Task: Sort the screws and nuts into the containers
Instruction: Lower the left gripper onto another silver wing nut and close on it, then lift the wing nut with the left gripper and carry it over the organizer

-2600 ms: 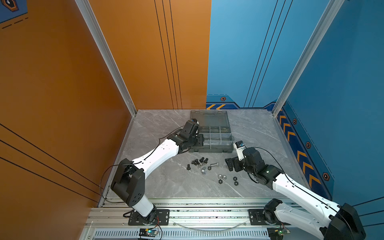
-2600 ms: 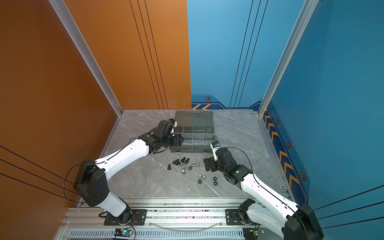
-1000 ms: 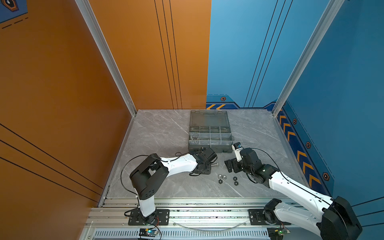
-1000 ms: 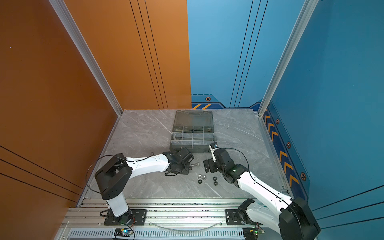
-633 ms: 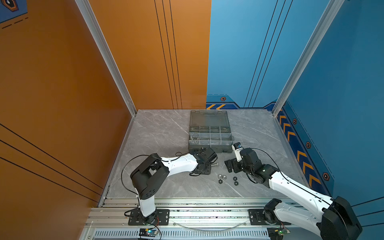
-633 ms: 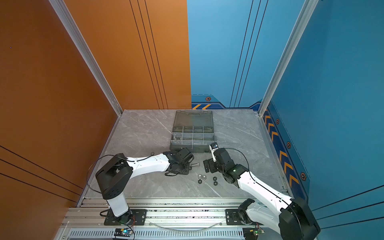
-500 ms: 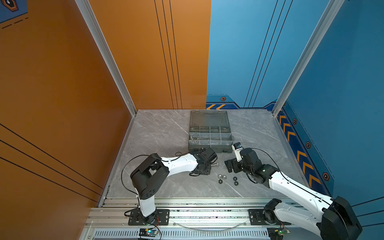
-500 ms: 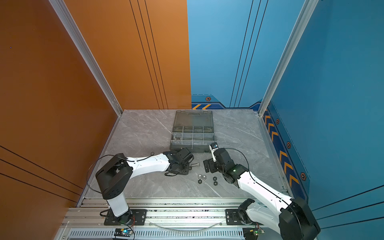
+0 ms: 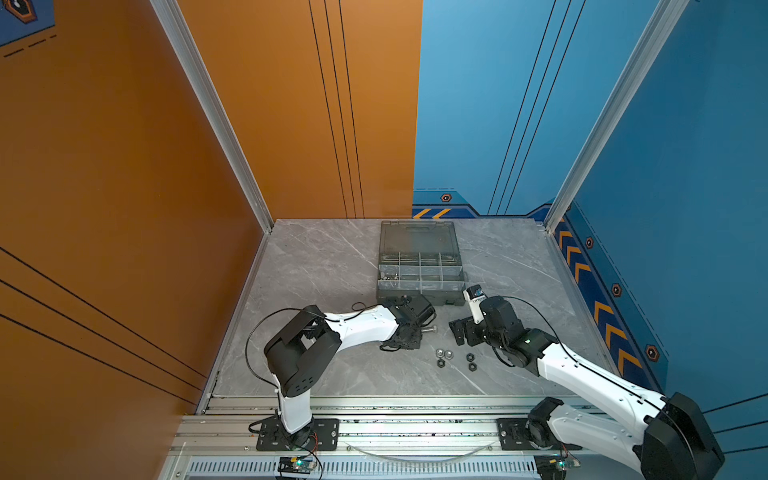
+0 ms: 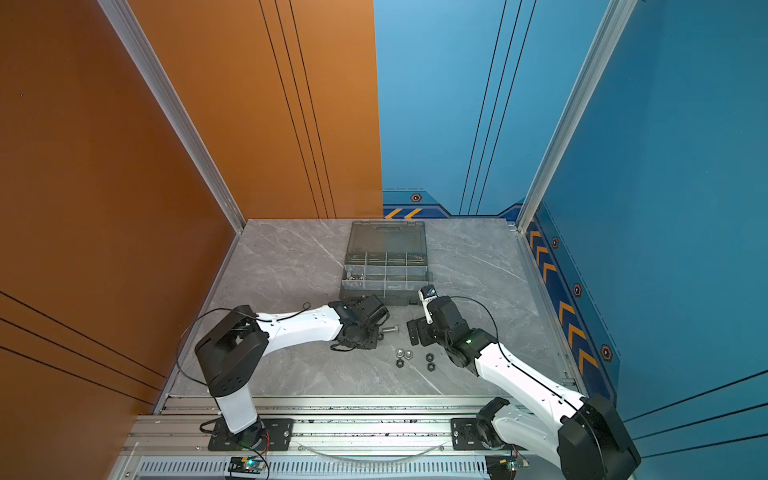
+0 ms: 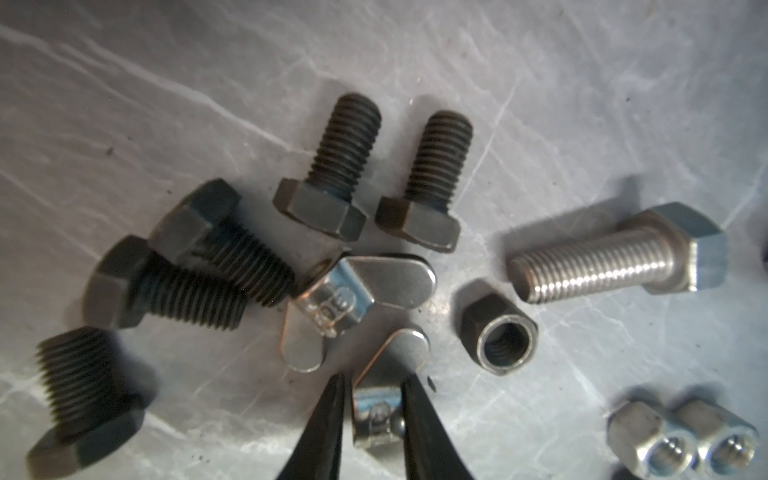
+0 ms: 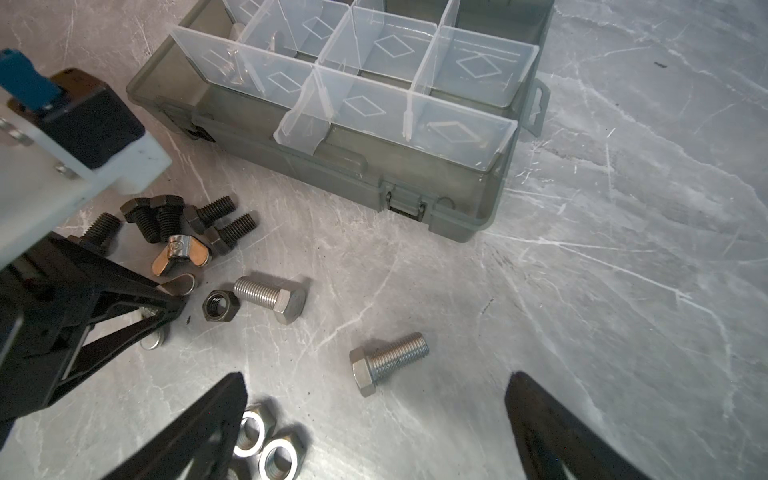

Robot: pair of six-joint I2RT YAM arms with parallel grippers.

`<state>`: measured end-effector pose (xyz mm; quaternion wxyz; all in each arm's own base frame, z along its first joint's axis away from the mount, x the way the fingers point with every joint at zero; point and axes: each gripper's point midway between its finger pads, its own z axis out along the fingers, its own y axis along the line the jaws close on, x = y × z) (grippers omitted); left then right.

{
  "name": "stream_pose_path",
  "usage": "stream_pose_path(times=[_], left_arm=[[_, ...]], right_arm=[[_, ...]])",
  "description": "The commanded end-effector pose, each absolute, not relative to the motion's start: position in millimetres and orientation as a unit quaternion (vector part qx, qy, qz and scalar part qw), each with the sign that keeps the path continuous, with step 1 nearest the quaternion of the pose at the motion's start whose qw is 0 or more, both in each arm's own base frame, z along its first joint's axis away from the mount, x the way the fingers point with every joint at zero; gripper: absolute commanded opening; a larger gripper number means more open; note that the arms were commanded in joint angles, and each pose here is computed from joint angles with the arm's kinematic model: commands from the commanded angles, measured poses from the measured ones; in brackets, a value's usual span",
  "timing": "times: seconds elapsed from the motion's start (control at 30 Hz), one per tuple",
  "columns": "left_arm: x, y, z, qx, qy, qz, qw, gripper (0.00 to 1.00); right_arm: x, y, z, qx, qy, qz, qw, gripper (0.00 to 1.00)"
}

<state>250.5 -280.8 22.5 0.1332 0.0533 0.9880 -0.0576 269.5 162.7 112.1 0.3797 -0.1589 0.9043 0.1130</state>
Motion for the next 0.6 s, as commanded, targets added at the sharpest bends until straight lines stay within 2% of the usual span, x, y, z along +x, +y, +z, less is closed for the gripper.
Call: stream_pose_path(times=[0.0,0.07,0.27,0.57], left_arm=[[245,-279,14,0.065,0.99,-0.036,0.119,0.13],[245,-279,14,0.067,0.99,-0.034,0.119,0.0],[247,-283,29,0.076,0.987,-0.046,0.136,0.0],[256,-293,106,0.098,0.967,-0.138,0.189,0.0]], right_arm=[[270,162,113,-0.154,0.902,0.116,0.386,1.0],[270,162,112,-0.154,0.903,0.116,0.385,1.0],[270,161,113,-0.154,0.902,0.116,0.385,1.0],[270,161,132,-0.145,0.891,0.131,0.41,1.0]])
